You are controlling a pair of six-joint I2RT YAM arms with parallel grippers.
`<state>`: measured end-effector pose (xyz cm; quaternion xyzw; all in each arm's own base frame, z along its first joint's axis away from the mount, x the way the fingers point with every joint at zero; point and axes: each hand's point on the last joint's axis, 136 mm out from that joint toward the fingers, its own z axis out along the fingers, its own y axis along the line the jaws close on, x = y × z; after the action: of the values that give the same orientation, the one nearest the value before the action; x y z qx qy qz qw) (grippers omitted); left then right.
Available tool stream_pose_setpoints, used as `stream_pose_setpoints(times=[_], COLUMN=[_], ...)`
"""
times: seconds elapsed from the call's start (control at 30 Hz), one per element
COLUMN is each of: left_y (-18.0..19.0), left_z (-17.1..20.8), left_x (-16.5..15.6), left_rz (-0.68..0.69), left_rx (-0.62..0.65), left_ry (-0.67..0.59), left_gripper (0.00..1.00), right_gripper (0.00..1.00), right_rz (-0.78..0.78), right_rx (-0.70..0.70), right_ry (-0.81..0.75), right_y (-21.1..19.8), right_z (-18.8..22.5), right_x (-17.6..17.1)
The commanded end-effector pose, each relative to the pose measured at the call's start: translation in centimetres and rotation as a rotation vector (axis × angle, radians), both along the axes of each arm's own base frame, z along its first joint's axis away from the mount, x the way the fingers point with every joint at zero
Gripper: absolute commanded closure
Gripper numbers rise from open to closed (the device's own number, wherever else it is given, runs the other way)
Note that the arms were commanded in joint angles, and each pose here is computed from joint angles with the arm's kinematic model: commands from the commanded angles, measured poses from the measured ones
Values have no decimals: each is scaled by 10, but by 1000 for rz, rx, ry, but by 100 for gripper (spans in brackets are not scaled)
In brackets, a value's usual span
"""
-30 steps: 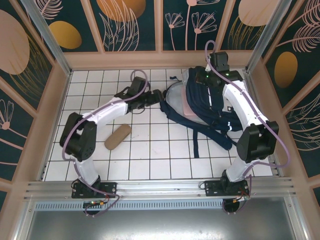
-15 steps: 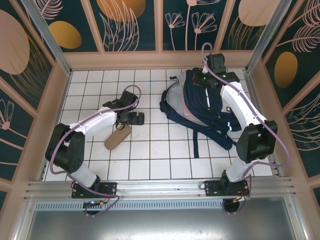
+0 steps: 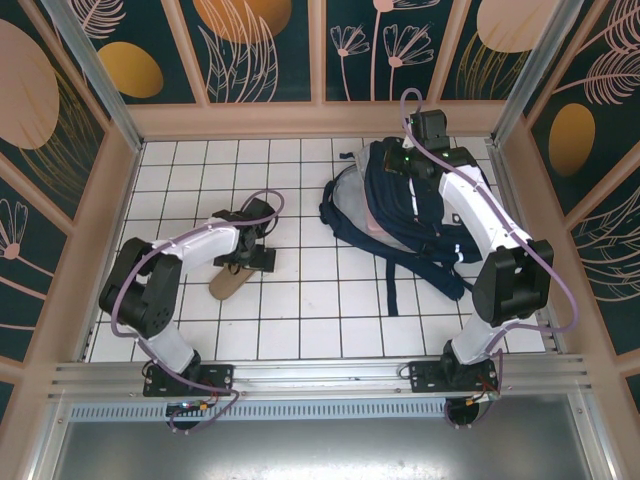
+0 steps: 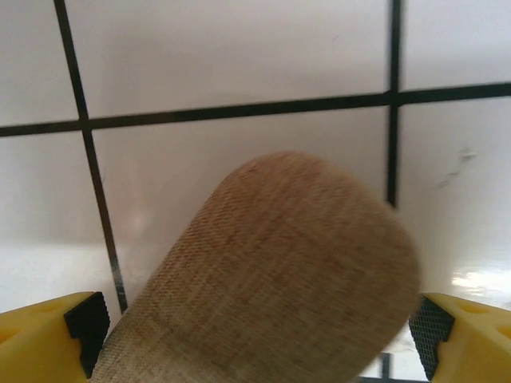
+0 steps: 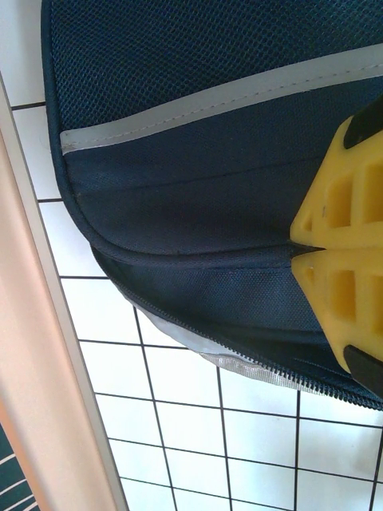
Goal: Pack the student bag
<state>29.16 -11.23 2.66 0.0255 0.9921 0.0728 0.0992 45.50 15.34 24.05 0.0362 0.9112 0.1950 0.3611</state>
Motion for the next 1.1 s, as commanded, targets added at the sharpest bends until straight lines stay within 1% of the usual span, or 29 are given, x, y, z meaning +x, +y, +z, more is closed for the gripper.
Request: stream_pose_setpoints(times=[0.0,0.1,0.17,0.27,0.37,0.4,0.47,0.5,0.57,0.77,0.9,0.97,1.03,1.07], left_y=[25,37,44,42,25,25,23,23,26,20,15,15,14,13], left_z=[-13,-16,-19,-22,-21,-25,-29,-22,-22,-21,-15,-13,-9,-6], left_x=[-10,-7,-6,-6,-5,-12,-17,-17,-23,-34,-35,-35,-32,-31], left_rz=[51,91,126,154,166,182,208,217,234,252,254,255,258,259], left_rx=[110,136,127,60,-60,-88,-114,-125,-125,-187,-229,-232,-236,-241], left_ry=[48,47,54,68,66,84,100,78,83,91,73,68,56,48], left_gripper=[1,2,4,7,10,11,13,13,13,18,23,28,30,35], right_gripper=[100,100,100,100,100,100,100,100,100,100,100,100,100,100], right_rz=[28,18,18,17,16,14,12,14,18,26,22,20,24,24], right_rx=[55,52,51,53,52,50,50,52,59,68,63,64,70,74], right_ry=[-78,-80,-78,-77,-77,-76,-74,-74,-71,-64,-67,-63,-56,-56], right_y=[13,12,12,12,12,12,11,12,13,16,15,15,16,17], right_z=[26,26,26,25,24,24,22,22,21,18,18,16,14,14], right_x=[0,1,1,1,2,2,3,3,3,5,4,4,4,4])
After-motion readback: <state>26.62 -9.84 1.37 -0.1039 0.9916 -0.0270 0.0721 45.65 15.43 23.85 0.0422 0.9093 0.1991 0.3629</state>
